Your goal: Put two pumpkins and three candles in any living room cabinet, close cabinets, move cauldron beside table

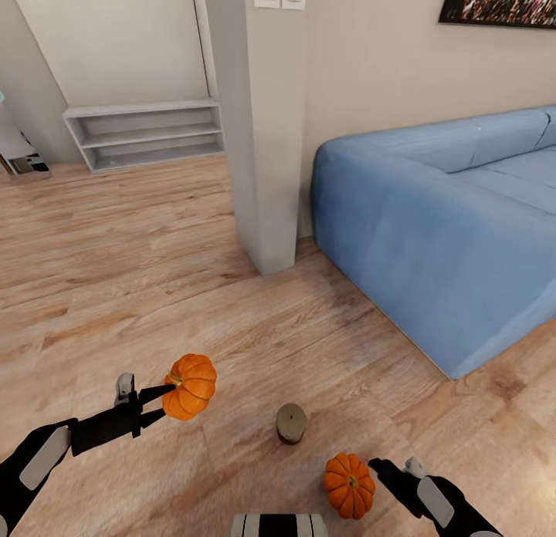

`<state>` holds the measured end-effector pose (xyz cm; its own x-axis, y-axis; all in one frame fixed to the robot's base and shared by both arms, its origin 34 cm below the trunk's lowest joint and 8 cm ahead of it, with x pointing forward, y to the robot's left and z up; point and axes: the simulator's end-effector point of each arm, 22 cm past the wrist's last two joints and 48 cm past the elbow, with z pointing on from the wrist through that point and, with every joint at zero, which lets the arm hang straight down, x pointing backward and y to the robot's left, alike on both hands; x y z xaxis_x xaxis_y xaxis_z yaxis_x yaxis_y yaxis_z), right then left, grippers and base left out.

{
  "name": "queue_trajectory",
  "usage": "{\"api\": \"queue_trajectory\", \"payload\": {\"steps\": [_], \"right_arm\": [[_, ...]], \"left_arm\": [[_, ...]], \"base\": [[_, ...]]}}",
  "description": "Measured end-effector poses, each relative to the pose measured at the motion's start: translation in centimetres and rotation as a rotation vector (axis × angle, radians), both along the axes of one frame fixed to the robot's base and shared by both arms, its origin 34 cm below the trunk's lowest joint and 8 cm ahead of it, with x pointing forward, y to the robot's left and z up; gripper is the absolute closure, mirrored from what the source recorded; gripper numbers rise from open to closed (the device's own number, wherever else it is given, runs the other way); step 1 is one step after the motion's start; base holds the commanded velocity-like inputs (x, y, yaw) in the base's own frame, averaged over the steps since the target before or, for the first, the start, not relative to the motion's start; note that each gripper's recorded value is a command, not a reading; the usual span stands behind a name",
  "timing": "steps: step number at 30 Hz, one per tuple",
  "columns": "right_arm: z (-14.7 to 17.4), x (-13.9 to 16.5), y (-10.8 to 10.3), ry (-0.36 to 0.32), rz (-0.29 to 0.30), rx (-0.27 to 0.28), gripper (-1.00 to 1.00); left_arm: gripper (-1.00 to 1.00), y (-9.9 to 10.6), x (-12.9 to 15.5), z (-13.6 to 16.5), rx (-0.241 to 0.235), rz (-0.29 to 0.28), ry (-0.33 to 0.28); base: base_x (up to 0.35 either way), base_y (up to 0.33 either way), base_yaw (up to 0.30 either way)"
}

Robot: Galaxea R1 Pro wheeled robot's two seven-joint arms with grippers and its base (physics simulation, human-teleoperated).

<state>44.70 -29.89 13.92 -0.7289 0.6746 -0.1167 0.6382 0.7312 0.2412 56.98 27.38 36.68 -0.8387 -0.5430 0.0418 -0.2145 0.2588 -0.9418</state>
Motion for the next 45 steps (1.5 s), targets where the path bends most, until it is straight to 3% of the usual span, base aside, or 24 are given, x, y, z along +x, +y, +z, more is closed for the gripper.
{"api": "queue_trajectory", "payload": {"steps": [6,14,17,19,23,37,40,45], "right_arm": [[-0.3,-0.4,1.8,0.005,0.016,0.079,-1.00],[-0.6,-0.7,2.3,0.010,0.019,0.103,-1.00],[-0.5,-0.5,2.5,0.001,0.019,0.113,-1.00],[-0.5,-0.4,2.6,-0.005,0.020,0.120,-1.00],[-0.4,-0.2,2.8,-0.014,0.021,0.129,-1.00],[-2.1,-1.8,2.8,0.025,0.018,0.137,-1.00],[-2.0,-1.5,2.9,0.014,0.019,0.140,-1.00],[-1.4,-0.4,3.8,-0.042,0.024,0.195,-1.00]], "left_arm": [[1.00,0.0,-0.2,-0.8,0.001,0.001,0.015],[1.00,0.0,-0.2,-1.0,-0.014,0.003,0.019],[1.00,-0.2,0.2,1.9,-0.123,0.002,-0.038],[1.00,0.3,0.5,4.9,-0.227,0.006,-0.098],[1.00,0.8,0.2,6.3,-0.265,-0.008,-0.130],[1.00,0.8,-0.5,3.9,-0.273,-0.010,-0.079],[1.00,0.8,-0.5,3.8,-0.272,-0.010,-0.079],[1.00,0.8,-0.5,3.8,-0.271,-0.009,-0.077]], "base": [[0.000,0.000,0.000],[0.000,0.000,0.000],[0.000,0.000,0.000],[0.000,0.000,0.000],[0.000,0.000,0.000],[0.000,0.000,0.000],[0.000,0.000,0.000],[0.000,0.000,0.000]]}}
